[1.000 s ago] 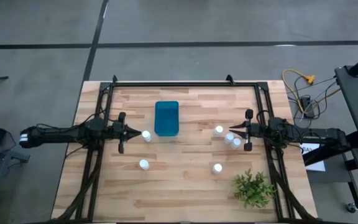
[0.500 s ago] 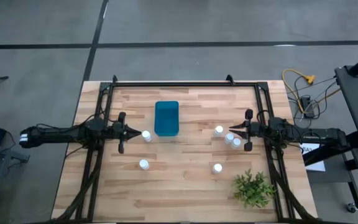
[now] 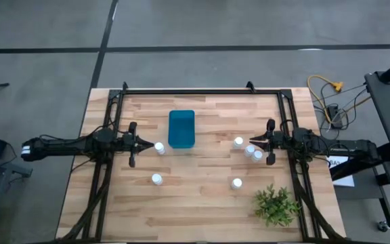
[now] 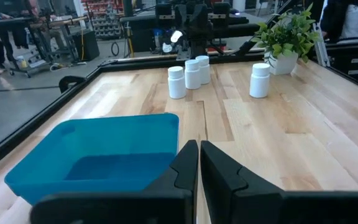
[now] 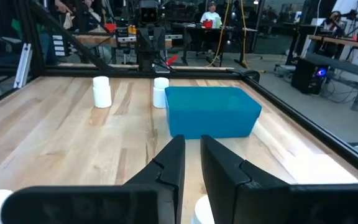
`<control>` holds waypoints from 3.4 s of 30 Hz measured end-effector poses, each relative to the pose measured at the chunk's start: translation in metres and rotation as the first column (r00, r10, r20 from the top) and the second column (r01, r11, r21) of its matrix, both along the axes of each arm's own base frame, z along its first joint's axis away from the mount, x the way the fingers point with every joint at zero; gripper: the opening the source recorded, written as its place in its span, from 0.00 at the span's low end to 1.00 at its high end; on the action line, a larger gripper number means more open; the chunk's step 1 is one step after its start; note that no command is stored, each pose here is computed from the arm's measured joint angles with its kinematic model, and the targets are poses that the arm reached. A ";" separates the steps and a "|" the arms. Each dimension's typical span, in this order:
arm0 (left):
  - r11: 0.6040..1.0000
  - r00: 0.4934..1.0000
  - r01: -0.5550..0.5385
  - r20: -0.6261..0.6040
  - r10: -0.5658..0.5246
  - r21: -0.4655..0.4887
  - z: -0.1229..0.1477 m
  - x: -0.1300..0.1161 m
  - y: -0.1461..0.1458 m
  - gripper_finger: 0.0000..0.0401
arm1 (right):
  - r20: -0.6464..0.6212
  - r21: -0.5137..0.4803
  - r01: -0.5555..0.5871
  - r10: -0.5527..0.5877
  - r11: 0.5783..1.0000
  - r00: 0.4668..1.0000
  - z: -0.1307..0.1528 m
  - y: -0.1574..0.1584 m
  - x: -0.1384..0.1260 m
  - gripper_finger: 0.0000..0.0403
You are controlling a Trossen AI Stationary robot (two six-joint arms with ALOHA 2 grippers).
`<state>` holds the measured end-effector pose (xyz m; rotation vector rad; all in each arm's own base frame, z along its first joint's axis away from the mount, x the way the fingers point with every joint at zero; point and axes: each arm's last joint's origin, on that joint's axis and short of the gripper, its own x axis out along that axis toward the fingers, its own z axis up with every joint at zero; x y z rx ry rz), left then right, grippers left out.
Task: Pick and place pill bottles into a basket
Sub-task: Put the white medicine bottle into the blue bin
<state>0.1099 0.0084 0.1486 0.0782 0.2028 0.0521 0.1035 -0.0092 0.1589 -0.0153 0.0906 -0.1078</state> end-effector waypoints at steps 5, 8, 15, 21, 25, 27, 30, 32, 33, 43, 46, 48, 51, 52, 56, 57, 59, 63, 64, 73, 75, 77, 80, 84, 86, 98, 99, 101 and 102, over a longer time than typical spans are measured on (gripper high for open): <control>1.000 1.000 0.000 0.000 0.000 0.000 0.000 0.000 0.000 0.00 | 0.008 0.010 0.001 -0.001 1.000 1.000 0.001 0.000 0.000 0.11; 1.000 1.000 0.000 0.001 0.000 -0.003 0.000 0.000 0.000 0.00 | 0.020 0.043 0.004 -0.004 0.999 1.000 0.001 0.000 0.000 0.11; 1.000 1.000 -0.001 0.016 0.001 -0.002 0.002 0.000 0.000 0.00 | 0.053 0.063 0.004 -0.007 0.998 0.999 0.004 0.000 0.000 0.11; 1.000 1.000 -0.001 0.017 0.001 -0.002 0.002 0.000 0.000 0.00 | 0.120 0.058 0.000 -0.007 0.998 0.993 0.011 0.000 0.000 0.11; 1.000 0.999 -0.001 0.043 0.001 -0.001 0.004 0.001 0.000 0.00 | 0.170 0.050 -0.002 -0.006 0.999 0.985 0.016 0.000 0.000 0.11; 1.000 0.998 -0.001 0.065 0.001 0.001 0.006 0.001 0.000 0.00 | 0.194 0.038 -0.002 -0.006 0.999 0.981 0.018 0.000 0.000 0.11; 1.000 0.994 -0.001 0.111 0.001 0.004 0.011 0.002 0.000 0.00 | 0.220 0.043 -0.004 -0.006 0.999 0.976 0.021 0.000 0.000 0.11; 1.000 0.990 -0.001 0.140 0.000 0.006 0.013 0.002 0.000 0.00 | 0.234 0.049 -0.006 -0.006 0.999 0.972 0.022 0.000 -0.001 0.11; 1.000 0.988 -0.001 0.156 0.000 0.007 0.015 0.002 0.000 0.00 | 0.239 0.049 -0.006 -0.006 0.999 0.971 0.023 0.000 0.000 0.11; 0.996 0.954 -0.043 0.300 0.019 0.076 0.030 0.001 0.001 0.00 | 0.269 0.039 -0.009 -0.002 0.999 0.963 0.026 0.000 0.003 0.11; 0.994 0.952 -0.082 0.301 0.056 0.075 0.031 0.001 0.002 0.00 | 0.264 0.020 -0.024 0.018 1.000 0.964 0.026 0.000 0.004 0.11; 0.990 0.947 -0.124 0.306 0.096 0.072 0.033 0.001 0.004 0.00 | 0.253 -0.006 -0.034 0.034 0.999 0.967 0.025 0.001 0.005 0.11; 0.984 0.936 -0.165 0.326 0.136 0.061 0.039 0.000 0.005 0.00 | 0.240 -0.033 -0.031 0.038 0.999 0.970 0.030 0.001 0.005 0.11; 0.984 0.934 -0.168 0.328 0.139 0.061 0.040 0.000 0.005 0.00 | 0.231 -0.037 -0.031 0.039 0.999 0.972 0.034 0.001 0.005 0.11; 0.981 0.934 -0.175 0.329 0.139 0.081 0.041 0.000 0.005 0.00 | 0.099 -0.062 -0.034 0.040 0.998 0.994 0.059 0.001 0.005 0.15; 0.981 0.933 -0.175 0.331 0.139 0.084 0.041 0.000 0.005 0.00 | 0.050 -0.066 -0.038 0.042 0.997 0.998 0.065 0.001 0.005 0.16; 0.980 0.932 -0.177 0.336 0.138 0.086 0.043 0.000 0.005 0.00 | -0.026 -0.069 -0.044 0.042 0.997 0.999 0.082 0.001 0.004 0.19; 0.980 0.925 -0.182 0.354 0.141 0.084 0.049 -0.001 0.005 0.00 | -0.198 -0.087 -0.061 0.042 0.994 0.979 0.108 0.001 0.004 0.25; 0.980 0.924 -0.182 0.356 0.141 0.083 0.050 -0.001 0.005 0.00 | -0.241 -0.089 -0.064 0.041 0.994 0.970 0.113 0.001 0.004 0.27; 0.976 0.923 -0.202 0.350 0.162 0.082 0.049 -0.001 0.006 0.00 | -0.569 -0.052 -0.098 0.051 0.994 0.821 0.143 0.000 0.014 0.43; 0.976 0.923 -0.202 0.350 0.162 0.082 0.049 -0.001 0.006 0.00 | -0.642 -0.036 -0.103 0.056 0.994 0.765 0.144 -0.001 0.018 0.46; 0.976 0.923 -0.202 0.350 0.162 0.081 0.049 -0.001 0.006 0.00 | -0.707 -0.011 -0.095 0.059 0.995 0.705 0.142 -0.001 0.021 0.50; 0.976 0.923 -0.202 0.349 0.163 0.080 0.049 -0.001 0.006 0.00 | -0.771 0.022 -0.072 0.063 0.997 0.633 0.137 -0.002 0.028 0.55; 0.976 0.922 -0.202 0.351 0.163 0.079 0.050 -0.001 0.006 0.00 | -0.818 0.043 -0.055 0.067 0.998 0.571 0.128 -0.002 0.037 0.60; 0.976 0.922 -0.202 0.351 0.162 0.079 0.050 -0.001 0.006 0.00 | -0.833 0.047 -0.053 0.069 0.997 0.548 0.124 -0.002 0.040 0.62; 0.977 0.921 -0.201 0.355 0.163 0.073 0.050 -0.002 0.005 0.00 | -0.912 0.145 0.024 0.124 0.989 0.390 0.094 -0.002 0.051 0.66; 0.977 0.920 -0.201 0.355 0.163 0.072 0.050 -0.002 0.005 0.00 | -0.917 0.151 0.024 0.131 0.988 0.377 0.090 -0.002 0.052 0.65; 0.977 0.921 -0.201 0.355 0.163 0.073 0.050 -0.002 0.005 0.00 | -0.922 0.157 0.024 0.138 0.987 0.361 0.082 -0.002 0.054 0.64; 0.977 0.921 -0.201 0.353 0.163 0.073 0.049 -0.001 0.005 0.00 | -0.922 0.160 0.023 0.141 0.987 0.361 0.079 -0.002 0.055 0.64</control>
